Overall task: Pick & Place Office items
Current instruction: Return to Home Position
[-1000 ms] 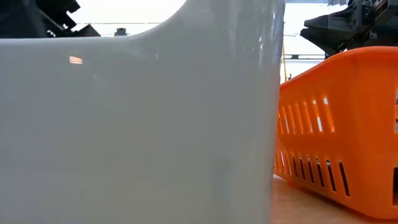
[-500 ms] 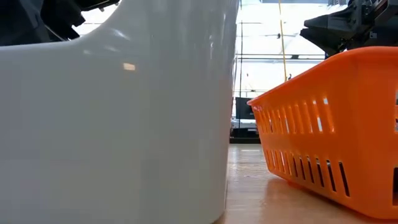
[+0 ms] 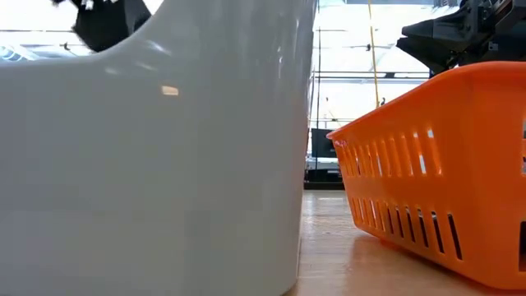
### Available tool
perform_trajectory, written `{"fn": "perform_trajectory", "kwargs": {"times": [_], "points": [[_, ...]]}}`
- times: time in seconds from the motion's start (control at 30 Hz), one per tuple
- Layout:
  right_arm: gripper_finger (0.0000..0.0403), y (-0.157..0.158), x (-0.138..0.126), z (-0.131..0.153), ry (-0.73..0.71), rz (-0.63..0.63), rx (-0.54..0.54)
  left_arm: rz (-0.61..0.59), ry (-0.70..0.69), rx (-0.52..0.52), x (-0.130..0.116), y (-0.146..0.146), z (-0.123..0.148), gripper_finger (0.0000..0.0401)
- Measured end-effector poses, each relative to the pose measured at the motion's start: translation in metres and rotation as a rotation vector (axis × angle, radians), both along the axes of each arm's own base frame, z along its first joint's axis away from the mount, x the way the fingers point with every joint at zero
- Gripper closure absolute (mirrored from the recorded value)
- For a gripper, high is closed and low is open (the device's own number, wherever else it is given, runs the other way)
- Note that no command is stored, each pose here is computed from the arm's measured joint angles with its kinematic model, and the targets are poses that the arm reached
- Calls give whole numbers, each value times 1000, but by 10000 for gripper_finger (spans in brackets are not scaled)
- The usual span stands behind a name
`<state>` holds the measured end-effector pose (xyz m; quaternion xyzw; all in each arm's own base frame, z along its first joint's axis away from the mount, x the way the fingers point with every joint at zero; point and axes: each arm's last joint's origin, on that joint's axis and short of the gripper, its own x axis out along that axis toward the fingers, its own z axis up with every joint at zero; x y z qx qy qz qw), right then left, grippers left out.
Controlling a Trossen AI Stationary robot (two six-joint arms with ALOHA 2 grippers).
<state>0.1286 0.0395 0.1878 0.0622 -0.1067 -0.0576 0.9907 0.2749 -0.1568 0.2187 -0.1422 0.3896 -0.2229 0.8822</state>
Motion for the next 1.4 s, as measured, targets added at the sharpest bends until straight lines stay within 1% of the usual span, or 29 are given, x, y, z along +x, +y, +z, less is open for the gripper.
{"fn": "perform_trajectory", "kwargs": {"times": [0.1, 0.23, 0.37, 0.47, 0.57, 0.6, 0.67, 0.7, 0.77, 0.9, 1.03, 1.1, 1.2, 1.27, 1.4], "points": [[291, 0, 0, 0, 0, 0, 0, -29, -47, -10, -11, 19, 27, 157], [291, 0, 0, 0, 0, 0, 0, -4, -101, 15, -36, 49, 60, 157], [291, 0, 0, 0, 0, 0, -2, 35, -235, 24, -63, 78, 94, 157], [291, 0, 0, 0, 2, -1, -4, 59, -382, 36, -84, 96, 117, 157], [291, 0, 0, 0, 2, -1, -4, 47, -526, 101, -109, 109, 134, 157], [291, 0, 0, 0, 2, -1, -4, 37, -576, 138, -118, 113, 139, 157], [291, 0, 0, 0, 2, -1, -4, 12, -652, 248, -136, 121, 144, 157], [291, 0, 0, 0, 2, 0, -4, 5, -665, 297, -145, 124, 144, 157], [291, 0, 0, 0, 2, -1, -4, 53, -651, 368, -161, 131, 143, 157], [291, 0, 0, 0, 3, -1, -5, 267, -639, 455, -179, 143, 130, 157], [291, 0, 0, 0, 2, -1, -4, 455, -726, 498, -183, 150, 104, 157], [291, 0, 0, 0, 2, -1, -4, 536, -799, 487, -184, 153, 90, 157], [291, 0, 0, 0, 3, 0, -5, 601, -910, 449, -188, 156, 72, 157], [291, 0, 0, 0, 4, -1, -5, 642, -945, 425, -191, 158, 58, 157], [291, 0, 0, -1, 8, -4, -20, 705, -964, 360, -196, 161, 36, 157]]}}
